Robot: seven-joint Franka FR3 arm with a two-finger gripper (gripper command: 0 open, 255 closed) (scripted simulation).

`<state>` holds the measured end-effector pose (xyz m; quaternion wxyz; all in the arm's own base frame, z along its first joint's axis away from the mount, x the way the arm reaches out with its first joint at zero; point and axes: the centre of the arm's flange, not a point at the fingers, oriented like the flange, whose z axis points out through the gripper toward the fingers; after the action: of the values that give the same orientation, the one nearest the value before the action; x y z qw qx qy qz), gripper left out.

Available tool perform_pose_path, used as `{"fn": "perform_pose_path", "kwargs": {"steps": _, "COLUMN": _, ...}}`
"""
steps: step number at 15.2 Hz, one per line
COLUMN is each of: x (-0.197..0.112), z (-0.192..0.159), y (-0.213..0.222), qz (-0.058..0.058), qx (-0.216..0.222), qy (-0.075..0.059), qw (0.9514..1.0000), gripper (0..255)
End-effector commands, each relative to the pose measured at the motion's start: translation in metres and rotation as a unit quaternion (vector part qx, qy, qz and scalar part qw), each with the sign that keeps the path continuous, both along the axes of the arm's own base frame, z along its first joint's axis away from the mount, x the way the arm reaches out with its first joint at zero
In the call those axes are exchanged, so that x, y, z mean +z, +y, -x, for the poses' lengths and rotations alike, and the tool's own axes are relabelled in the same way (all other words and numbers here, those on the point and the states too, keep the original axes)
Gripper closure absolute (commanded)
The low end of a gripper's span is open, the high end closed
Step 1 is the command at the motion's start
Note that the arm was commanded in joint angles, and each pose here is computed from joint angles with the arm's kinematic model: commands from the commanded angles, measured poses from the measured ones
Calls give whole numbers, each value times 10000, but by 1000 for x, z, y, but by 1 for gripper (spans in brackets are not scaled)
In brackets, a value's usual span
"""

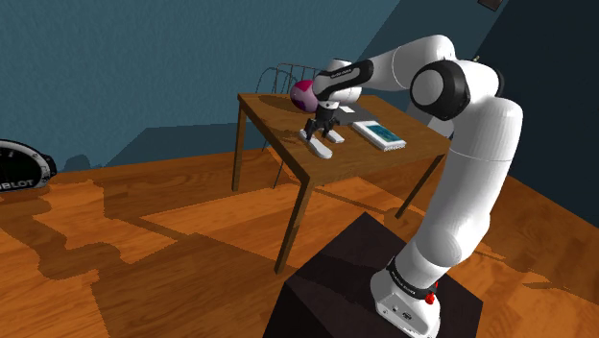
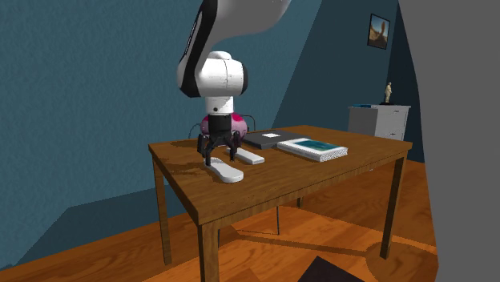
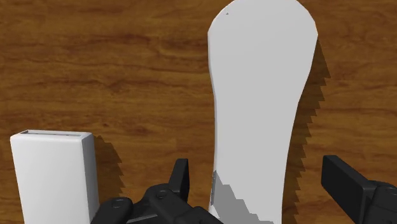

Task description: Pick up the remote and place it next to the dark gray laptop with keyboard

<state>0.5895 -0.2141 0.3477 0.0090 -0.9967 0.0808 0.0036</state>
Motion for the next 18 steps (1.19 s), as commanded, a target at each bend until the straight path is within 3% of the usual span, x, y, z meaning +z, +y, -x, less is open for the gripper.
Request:
{"fn": "perform_pose_path", "kwargs": {"steps": 1, "x": -11, "z": -1, "y": 0, "qz": 1, "qx": 0, "qy": -3, "qw": 10000, "gripper": 0}}
{"fn": "perform_pose_path", "kwargs": {"steps": 9, "x": -14, "z": -1, "y": 0, "qz": 0, "qx": 0, "qy": -2, "qw": 10000, "gripper": 0}}
{"fn": "perform_pose_path", "kwargs": {"steps": 10, "x": -14, "z": -1, "y": 0, "qz": 0, "qx": 0, "qy": -2, "qw": 10000, "gripper": 255}}
{"fn": "perform_pose_path", "kwargs": {"steps": 18, "x": -14, "z": -1, "y": 0, "qz": 0, "qx": 0, "qy": -2, "qw": 10000, "gripper": 255}}
